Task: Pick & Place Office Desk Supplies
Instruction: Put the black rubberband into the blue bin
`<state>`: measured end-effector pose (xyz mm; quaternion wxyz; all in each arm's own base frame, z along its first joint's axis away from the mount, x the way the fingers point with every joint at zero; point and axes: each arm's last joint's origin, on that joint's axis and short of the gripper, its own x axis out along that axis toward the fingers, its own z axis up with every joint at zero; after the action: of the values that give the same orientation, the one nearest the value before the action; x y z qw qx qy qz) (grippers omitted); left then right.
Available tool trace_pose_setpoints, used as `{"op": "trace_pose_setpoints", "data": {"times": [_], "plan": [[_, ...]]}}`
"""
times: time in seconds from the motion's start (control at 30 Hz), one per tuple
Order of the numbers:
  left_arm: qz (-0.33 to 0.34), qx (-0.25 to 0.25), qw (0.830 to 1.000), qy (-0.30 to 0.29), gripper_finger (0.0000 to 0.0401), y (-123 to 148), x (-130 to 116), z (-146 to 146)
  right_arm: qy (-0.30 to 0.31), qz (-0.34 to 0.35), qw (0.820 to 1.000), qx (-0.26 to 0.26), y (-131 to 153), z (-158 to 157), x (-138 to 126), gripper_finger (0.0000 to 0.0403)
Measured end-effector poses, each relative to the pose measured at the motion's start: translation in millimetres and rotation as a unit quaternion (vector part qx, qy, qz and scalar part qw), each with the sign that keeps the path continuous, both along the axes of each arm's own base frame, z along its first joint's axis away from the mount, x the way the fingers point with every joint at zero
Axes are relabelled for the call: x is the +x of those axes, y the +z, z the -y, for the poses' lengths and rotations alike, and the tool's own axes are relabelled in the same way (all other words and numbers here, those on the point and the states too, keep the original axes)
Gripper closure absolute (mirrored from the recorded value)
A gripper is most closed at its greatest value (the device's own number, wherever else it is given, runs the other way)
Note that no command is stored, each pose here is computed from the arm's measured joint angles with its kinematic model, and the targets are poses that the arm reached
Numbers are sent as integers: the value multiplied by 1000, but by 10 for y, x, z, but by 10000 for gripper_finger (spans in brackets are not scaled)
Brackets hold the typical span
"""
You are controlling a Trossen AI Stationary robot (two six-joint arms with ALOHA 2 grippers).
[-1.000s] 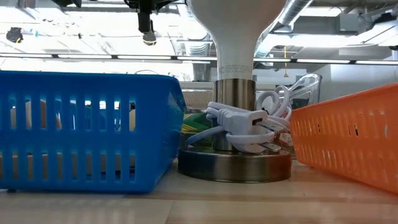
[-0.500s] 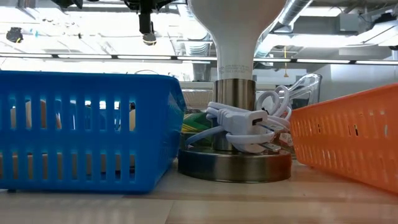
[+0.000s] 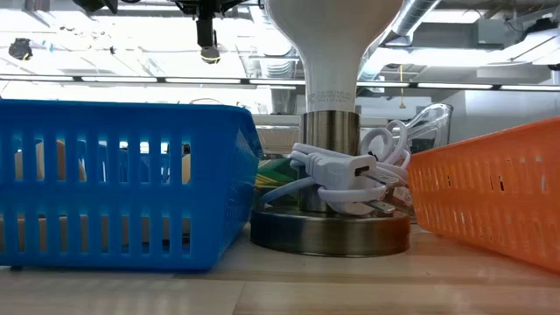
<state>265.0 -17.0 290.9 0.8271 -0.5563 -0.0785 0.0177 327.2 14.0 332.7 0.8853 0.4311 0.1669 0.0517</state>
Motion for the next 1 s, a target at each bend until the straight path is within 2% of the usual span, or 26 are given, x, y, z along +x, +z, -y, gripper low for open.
{"op": "trace_pose_setpoints", "data": {"times": [0.17,0.37,0.57,0.67,1.0], "plan": [[0,-1,1000,9,313,0,1,-23,-1,-1,1000,-1,-3,1,-1,403],[-1,1,1000,15,392,-2,2,-50,-1,-1,1000,-1,-2,1,0,403],[-4,2,1000,5,399,-8,2,-25,0,5,1000,-13,3,2,2,397],[-4,3,1000,-12,400,-8,2,10,-4,16,1000,-13,22,4,8,374],[3,10,994,-110,400,52,-80,236,-7,19,1000,-11,29,7,11,261]]}}
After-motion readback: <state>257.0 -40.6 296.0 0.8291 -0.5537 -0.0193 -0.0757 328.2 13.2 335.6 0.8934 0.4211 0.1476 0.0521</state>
